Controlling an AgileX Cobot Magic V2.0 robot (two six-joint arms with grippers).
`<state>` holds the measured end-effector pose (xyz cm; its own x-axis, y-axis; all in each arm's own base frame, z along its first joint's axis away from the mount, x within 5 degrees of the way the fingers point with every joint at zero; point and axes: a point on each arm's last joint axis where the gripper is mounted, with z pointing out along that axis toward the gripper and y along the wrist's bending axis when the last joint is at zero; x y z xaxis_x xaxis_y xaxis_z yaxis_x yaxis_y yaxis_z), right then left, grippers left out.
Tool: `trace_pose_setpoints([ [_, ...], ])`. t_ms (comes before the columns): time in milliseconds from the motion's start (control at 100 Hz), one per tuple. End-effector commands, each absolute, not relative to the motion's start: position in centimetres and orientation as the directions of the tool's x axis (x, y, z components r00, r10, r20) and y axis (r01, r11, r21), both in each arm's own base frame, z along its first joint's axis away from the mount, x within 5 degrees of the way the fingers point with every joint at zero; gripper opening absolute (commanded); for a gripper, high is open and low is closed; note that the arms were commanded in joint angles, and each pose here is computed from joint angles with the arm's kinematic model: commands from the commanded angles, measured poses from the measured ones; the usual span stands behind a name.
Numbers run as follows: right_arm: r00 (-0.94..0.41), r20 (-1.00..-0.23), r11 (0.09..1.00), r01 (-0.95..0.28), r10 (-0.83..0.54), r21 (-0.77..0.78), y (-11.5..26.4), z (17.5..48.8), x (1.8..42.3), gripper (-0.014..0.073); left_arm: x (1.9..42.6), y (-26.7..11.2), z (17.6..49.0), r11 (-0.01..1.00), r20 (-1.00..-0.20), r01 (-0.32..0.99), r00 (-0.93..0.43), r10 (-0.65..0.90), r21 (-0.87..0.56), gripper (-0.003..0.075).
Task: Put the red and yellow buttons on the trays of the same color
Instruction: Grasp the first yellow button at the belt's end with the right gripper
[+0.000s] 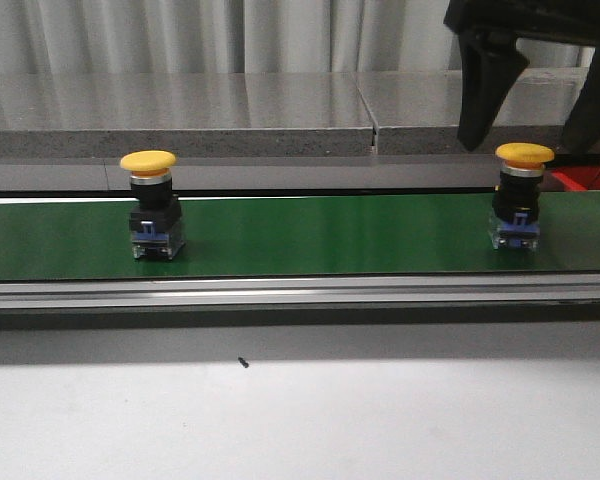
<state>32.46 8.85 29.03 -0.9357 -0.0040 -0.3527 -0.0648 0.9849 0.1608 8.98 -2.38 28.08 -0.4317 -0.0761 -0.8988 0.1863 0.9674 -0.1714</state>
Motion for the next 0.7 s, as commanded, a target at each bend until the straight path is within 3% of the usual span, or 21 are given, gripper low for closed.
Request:
trace_pose_setpoints([
  [0, -0.902, -0.431, 0.985, -0.042, 0.035, 0.169, 8.4, 30.5, 33.2, 0.0620, 9.3, -2.4, 29.6, 0.964, -0.934, 0.196, -0.340, -0.107, -0.181, -0.0020],
  [80, -0.903, -0.429, 0.987, -0.043, 0.027, 0.153, 8.4, 29.9, 33.6, 0.0580, 9.3, -2.4, 29.6, 0.964, -0.934, 0.196, -0.340, -0.107, -0.181, -0.0020],
  [270, -0.891, -0.453, 0.986, -0.044, 0.033, 0.158, 8.5, 29.8, 34.0, 0.0295, 9.3, -2.4, 29.6, 0.964, -0.934, 0.196, -0.340, -0.107, -0.181, -0.0020],
  [340, -0.888, -0.459, 0.986, -0.045, 0.034, 0.159, 8.5, 29.9, 34.0, 0.0228, 9.3, -2.4, 29.6, 0.964, -0.934, 0.196, -0.340, -0.107, -0.181, -0.0020],
  [690, -0.851, -0.523, 0.987, -0.040, 0.049, 0.157, 7.1, 32.7, 31.6, 0.0202, 9.3, -2.4, 29.6, 0.964, -0.934, 0.196, -0.340, -0.107, -0.181, -0.0020],
])
